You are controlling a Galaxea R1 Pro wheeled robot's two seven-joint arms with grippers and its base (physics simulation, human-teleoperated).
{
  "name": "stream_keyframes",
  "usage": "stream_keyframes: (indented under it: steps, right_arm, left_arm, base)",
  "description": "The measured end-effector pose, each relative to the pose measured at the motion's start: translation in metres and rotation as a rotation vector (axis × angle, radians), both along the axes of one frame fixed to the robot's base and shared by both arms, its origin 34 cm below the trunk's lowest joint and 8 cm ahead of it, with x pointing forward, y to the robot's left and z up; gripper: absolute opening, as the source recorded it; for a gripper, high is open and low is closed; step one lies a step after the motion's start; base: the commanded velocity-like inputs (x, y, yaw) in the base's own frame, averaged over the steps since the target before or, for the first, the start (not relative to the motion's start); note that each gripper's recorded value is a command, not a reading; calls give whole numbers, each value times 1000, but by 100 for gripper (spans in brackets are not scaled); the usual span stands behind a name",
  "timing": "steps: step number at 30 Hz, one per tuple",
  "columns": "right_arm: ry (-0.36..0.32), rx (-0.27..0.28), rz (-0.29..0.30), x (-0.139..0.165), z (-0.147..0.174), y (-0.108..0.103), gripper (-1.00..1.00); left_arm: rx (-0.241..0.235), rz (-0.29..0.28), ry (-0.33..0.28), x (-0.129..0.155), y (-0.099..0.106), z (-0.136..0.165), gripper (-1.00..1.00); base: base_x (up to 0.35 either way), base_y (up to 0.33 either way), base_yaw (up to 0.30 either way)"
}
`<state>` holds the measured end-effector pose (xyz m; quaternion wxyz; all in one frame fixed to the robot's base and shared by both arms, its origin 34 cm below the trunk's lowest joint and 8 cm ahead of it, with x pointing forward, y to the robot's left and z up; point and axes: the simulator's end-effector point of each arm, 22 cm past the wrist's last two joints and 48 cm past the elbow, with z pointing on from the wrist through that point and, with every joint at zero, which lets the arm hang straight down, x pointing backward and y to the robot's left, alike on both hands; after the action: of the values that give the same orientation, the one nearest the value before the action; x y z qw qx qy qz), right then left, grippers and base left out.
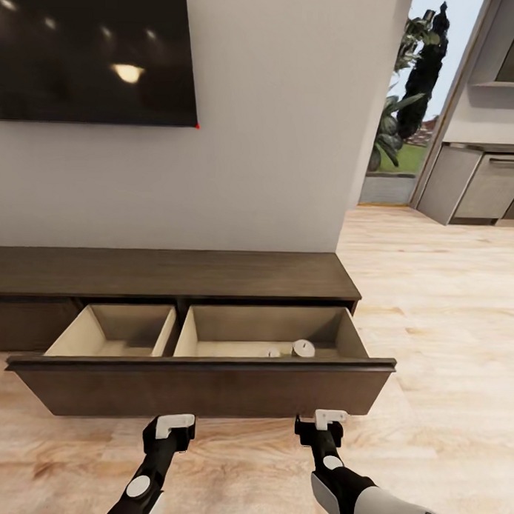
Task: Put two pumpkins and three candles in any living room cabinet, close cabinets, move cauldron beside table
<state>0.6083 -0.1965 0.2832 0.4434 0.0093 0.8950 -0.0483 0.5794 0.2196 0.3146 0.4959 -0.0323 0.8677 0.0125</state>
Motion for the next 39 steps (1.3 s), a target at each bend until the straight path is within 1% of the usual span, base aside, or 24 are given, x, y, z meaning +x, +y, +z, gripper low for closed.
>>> stream_keyframes:
  steps: [3,7,11,39]
  right_arm:
    - [0,0,0,0,0,0,100]
    - [-1,0,0,0,0,0,100]
    - [-1,0,1,0,0,0,100]
    - [0,-2,7,0,0,1,100]
  left_arm:
    - [4,0,0,0,0,0,100]
    - [30,32,2,-1,9,0,100]
    - [41,35,4,-2,9,0,100]
    - [44,32,4,-2,8,-1,100]
  base:
    - [299,0,0]
    - [334,0,0]
    - [316,0,0]
    - [219,0,0]
